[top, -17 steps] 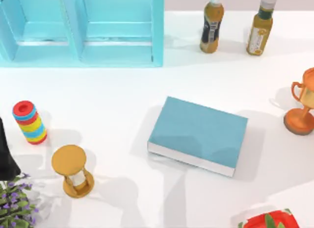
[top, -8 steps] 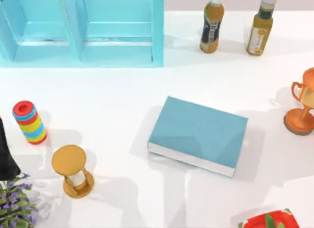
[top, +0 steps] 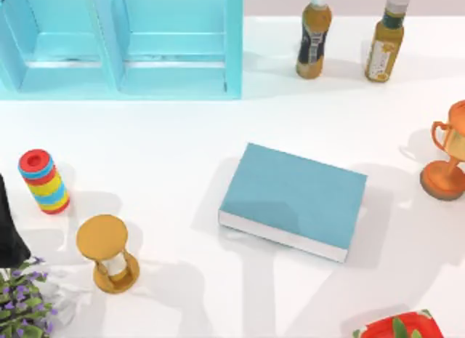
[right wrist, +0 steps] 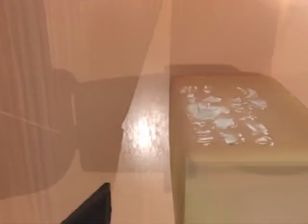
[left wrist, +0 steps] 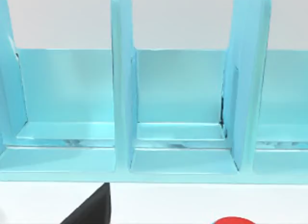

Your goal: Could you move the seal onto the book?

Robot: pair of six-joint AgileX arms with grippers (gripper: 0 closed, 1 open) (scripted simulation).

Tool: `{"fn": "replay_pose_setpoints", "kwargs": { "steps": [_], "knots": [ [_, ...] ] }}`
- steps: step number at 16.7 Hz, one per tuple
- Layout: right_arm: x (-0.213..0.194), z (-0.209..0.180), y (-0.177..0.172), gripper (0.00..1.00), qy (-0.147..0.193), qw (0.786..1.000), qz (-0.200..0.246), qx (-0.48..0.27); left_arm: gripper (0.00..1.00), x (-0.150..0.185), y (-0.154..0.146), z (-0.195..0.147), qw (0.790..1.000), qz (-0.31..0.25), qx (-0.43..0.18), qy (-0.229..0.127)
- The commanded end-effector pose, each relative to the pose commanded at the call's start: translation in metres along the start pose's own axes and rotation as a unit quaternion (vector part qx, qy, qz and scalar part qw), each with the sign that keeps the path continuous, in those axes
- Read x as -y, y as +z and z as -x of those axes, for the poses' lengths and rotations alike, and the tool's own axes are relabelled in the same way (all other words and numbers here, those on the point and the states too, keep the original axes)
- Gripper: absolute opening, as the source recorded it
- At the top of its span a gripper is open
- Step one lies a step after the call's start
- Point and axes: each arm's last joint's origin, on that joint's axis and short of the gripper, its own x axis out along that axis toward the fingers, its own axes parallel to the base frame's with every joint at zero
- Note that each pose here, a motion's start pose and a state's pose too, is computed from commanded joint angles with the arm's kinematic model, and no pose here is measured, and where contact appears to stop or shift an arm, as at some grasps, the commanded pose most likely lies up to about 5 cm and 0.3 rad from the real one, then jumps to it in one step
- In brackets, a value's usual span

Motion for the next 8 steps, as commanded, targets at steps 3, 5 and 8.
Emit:
{"fn": "replay_pose_setpoints", "kwargs": {
  "steps": [3,5,8],
  "knots": [
    [0.0,-0.029,-0.002,1.0,0.0,1.0,0.0,0.0,1.0,0.0,0.0,0.0,1.0,0.0,0.0,0.0],
    [-0.001,-0.042,-0.003,1.0,0.0,1.0,0.0,0.0,1.0,0.0,0.0,0.0,1.0,0.0,0.0,0.0],
    [-0.001,-0.046,-0.004,1.0,0.0,1.0,0.0,0.0,1.0,0.0,0.0,0.0,1.0,0.0,0.0,0.0]
  ]
}}
